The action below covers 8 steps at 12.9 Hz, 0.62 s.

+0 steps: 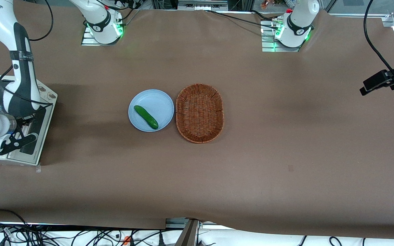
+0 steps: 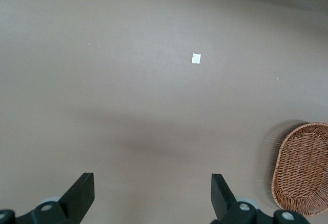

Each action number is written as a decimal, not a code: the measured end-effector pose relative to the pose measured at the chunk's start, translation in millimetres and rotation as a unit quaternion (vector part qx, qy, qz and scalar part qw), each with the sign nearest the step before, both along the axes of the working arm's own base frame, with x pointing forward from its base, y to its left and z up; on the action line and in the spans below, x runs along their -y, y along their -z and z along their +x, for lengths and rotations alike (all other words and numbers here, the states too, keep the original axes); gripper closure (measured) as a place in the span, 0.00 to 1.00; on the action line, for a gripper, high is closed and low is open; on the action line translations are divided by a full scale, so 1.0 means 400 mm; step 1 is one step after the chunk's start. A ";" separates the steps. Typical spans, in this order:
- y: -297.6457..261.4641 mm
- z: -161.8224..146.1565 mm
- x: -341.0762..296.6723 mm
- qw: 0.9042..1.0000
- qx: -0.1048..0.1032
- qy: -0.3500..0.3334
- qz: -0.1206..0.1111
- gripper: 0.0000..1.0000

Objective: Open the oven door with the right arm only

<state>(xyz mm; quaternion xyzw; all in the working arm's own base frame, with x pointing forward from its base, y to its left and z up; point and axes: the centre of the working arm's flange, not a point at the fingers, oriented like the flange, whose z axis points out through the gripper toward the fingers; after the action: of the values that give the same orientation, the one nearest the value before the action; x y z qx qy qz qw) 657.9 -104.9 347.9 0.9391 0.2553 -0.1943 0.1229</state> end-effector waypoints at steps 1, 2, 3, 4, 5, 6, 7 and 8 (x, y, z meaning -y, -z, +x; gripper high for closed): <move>0.007 0.001 -0.026 1.000 0.001 0.002 0.008 0.99; 0.017 0.003 -0.054 1.000 0.003 0.004 0.014 0.99; 0.031 0.004 -0.080 1.000 0.004 0.006 0.018 0.99; 0.044 0.006 -0.100 1.000 0.005 0.008 0.020 0.99; 0.054 0.007 -0.114 1.000 0.006 0.009 0.024 0.99; 0.065 0.009 -0.124 0.999 0.006 0.011 0.032 0.99; 0.075 0.010 -0.132 0.999 0.007 0.015 0.041 0.99; 0.087 0.012 -0.140 0.999 0.008 0.018 0.049 0.99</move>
<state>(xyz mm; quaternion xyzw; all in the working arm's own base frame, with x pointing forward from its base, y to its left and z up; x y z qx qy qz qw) 662.7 -48.9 313.0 0.9499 0.2468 -0.1764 0.0751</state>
